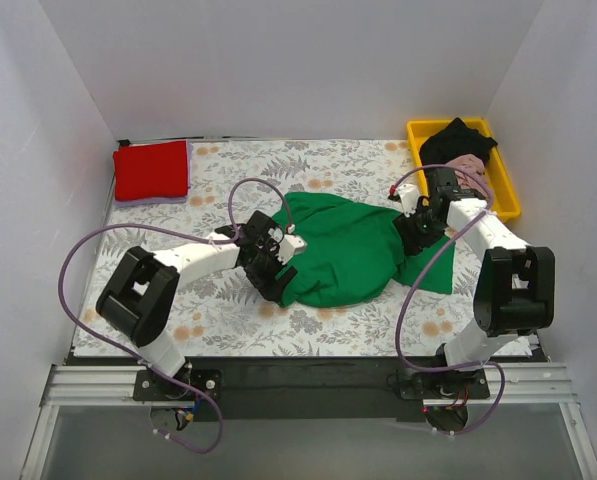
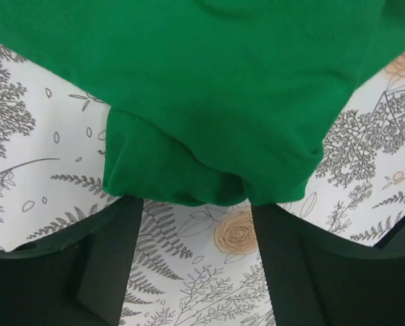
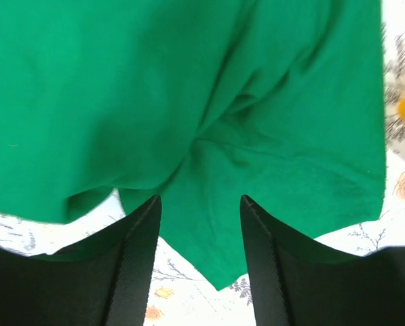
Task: Fold and stack the t-shirts
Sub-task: Flatten the tshirt out
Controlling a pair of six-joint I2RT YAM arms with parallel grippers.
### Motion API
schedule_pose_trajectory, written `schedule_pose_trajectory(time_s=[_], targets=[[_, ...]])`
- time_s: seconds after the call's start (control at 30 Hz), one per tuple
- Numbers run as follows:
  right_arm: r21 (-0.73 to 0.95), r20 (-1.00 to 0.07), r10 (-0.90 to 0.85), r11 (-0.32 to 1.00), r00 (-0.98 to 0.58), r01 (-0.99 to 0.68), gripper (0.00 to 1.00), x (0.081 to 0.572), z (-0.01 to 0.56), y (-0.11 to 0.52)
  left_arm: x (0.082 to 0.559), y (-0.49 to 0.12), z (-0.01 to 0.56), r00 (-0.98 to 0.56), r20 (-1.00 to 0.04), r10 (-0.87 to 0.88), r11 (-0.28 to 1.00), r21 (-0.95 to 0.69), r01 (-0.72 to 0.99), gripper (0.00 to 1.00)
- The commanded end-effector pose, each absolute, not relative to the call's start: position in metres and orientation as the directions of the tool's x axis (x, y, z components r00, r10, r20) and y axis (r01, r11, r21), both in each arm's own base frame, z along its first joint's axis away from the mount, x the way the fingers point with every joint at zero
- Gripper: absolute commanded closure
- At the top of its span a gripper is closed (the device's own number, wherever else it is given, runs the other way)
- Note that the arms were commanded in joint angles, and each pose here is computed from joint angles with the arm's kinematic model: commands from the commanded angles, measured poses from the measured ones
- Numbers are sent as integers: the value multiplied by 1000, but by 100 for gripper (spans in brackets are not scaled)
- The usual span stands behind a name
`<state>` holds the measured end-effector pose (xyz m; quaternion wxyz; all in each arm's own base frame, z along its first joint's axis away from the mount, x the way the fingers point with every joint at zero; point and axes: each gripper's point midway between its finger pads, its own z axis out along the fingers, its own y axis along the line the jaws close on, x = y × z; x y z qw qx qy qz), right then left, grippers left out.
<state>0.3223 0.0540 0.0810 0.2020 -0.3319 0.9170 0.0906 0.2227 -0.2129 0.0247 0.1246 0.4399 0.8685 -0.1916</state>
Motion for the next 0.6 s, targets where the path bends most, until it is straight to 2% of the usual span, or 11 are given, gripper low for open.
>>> schedule_pose_trajectory(time_s=[0.0,0.03,0.07,0.13,0.17,0.2,0.3,0.43,0.5,0.53,0.57], targets=[[-33,-362,-601,772,-712,-635,46,326,69,36,256,-209,11,-570,-402,716,592,-82,802,37],[-30,-333,-605,774,-723,-633,50,325,59,33,259,-210,11,-568,-403,717,595,-70,801,43],[-47,-309,-614,773,-727,-633,52,325,54,28,260,-210,12,-568,-405,716,596,-69,800,57],[-63,-283,-616,776,-735,-627,57,327,44,23,261,-206,14,-569,-405,716,602,-56,797,77],[-70,-266,-621,775,-737,-628,58,326,40,20,263,-204,16,-573,-408,711,608,-53,792,96],[-61,-242,-630,769,-738,-637,60,323,33,21,270,-195,19,-597,-413,688,635,-56,770,100],[-39,-194,-696,710,-691,-703,68,304,20,36,293,-165,35,-675,-433,598,707,-112,699,100],[33,-150,-818,557,-556,-830,69,253,7,83,331,-114,53,-783,-425,455,805,-180,565,100],[113,-171,-868,453,-466,-884,69,224,10,122,363,-89,74,-812,-451,371,849,-190,493,100],[156,-180,-879,417,-441,-895,69,211,13,138,357,-81,64,-857,-376,353,859,-234,456,100],[224,-234,-882,361,-409,-905,69,198,20,163,363,-80,69,-866,-370,335,856,-263,444,100]])
